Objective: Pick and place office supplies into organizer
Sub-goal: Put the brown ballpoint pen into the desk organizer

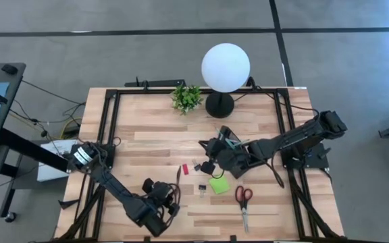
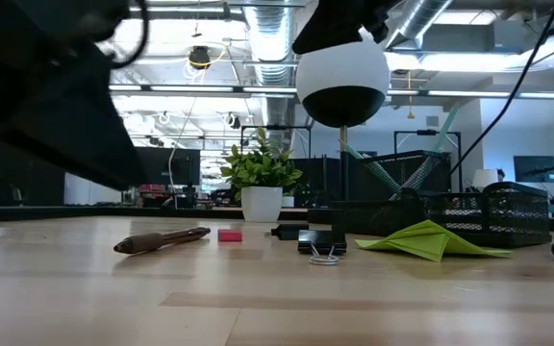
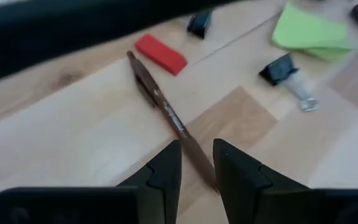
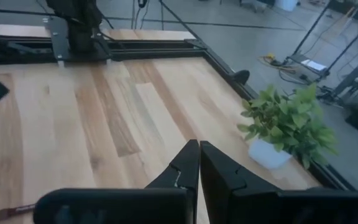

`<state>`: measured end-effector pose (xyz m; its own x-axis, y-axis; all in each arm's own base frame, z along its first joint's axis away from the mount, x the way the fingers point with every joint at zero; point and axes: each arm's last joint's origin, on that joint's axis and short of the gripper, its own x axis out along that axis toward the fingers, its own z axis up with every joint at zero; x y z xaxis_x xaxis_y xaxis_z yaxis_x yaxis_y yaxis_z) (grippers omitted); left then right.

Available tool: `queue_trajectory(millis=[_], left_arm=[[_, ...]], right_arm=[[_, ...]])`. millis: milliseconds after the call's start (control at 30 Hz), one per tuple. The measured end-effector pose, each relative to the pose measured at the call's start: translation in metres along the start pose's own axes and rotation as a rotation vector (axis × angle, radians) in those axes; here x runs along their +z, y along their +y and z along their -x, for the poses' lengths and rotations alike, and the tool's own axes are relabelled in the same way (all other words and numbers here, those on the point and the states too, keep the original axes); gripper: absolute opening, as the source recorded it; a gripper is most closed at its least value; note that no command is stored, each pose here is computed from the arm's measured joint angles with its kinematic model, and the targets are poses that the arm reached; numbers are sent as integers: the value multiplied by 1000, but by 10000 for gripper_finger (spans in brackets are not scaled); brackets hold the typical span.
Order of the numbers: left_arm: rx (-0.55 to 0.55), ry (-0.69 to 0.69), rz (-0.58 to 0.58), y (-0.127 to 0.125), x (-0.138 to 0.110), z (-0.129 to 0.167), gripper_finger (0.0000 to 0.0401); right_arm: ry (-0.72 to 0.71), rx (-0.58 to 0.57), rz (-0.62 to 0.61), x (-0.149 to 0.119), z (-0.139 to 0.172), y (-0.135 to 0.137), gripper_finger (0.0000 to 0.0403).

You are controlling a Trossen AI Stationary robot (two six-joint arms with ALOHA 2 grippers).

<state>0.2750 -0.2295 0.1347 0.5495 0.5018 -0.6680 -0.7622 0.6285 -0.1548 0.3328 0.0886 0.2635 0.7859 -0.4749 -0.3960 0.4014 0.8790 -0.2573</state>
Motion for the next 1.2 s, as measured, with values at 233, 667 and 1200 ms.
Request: queue_trajectory(millis=[233,667,1200], left_arm=[[13,69,56,-4,14,-18,104],[10,162,116,-5,9,-15,156],[63,69,153,-9,-20,-34,116]], right_arm=[[-1,26,58,0,3,3,7],[6,71,132,-2,22,11,7],[-3,91,130,-3,28,16,7]])
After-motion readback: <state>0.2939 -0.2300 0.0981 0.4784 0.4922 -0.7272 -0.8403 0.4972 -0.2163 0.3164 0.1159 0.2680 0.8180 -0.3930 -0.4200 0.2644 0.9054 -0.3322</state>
